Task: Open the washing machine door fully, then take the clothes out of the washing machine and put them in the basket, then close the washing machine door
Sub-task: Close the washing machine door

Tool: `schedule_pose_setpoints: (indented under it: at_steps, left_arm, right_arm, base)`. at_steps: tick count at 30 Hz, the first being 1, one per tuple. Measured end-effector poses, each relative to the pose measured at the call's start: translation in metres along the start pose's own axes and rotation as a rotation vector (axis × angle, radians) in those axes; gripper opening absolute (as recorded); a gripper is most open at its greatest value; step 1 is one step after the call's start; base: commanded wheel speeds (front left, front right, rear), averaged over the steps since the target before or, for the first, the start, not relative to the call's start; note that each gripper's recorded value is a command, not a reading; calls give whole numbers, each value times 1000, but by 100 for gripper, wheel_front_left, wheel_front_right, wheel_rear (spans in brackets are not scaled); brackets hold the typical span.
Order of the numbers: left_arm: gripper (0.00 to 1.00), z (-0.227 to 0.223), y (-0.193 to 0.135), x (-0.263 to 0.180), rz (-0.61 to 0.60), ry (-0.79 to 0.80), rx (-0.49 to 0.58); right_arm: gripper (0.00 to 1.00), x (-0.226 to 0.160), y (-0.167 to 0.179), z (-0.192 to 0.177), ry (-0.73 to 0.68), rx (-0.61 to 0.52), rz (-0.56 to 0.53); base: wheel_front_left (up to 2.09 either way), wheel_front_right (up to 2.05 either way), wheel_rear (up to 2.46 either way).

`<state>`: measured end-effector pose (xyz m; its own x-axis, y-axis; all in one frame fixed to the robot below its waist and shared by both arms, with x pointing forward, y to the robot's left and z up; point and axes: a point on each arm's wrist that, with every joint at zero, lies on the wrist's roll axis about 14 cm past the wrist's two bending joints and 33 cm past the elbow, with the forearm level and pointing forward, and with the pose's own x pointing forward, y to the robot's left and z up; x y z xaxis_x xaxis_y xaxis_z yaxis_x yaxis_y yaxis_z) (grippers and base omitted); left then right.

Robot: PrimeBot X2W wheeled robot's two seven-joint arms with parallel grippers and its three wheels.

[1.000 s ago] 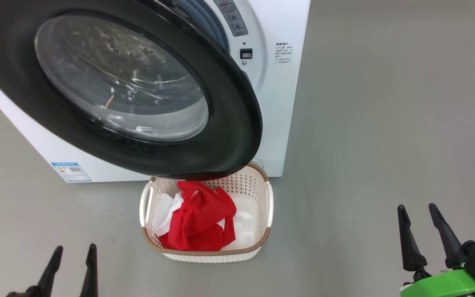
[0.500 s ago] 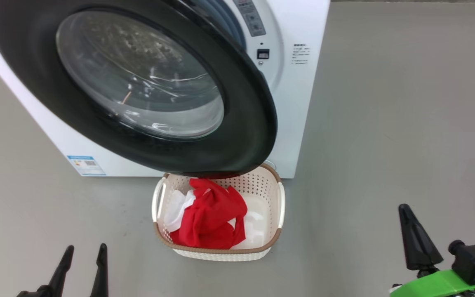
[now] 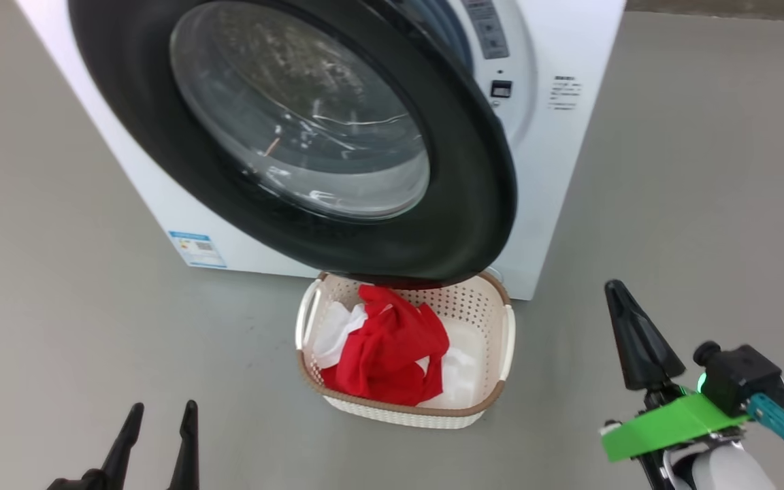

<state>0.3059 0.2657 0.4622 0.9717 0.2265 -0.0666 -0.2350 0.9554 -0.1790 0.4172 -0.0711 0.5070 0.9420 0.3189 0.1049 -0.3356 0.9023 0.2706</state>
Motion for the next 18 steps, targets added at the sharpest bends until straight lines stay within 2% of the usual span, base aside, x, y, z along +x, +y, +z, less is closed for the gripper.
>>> schedule_pose_setpoints:
  at_steps: [11,18]
  left_arm:
    - [100,4,13,-10,54,-14,-8]
    - [100,4,14,-5,67,-13,-11]
  right_arm:
    - [0,42,56,8,-33,-6,185]
    - [0,65,74,7,-40,-1,247]
  base:
    - [0,0,0]
    - [0,0,0]
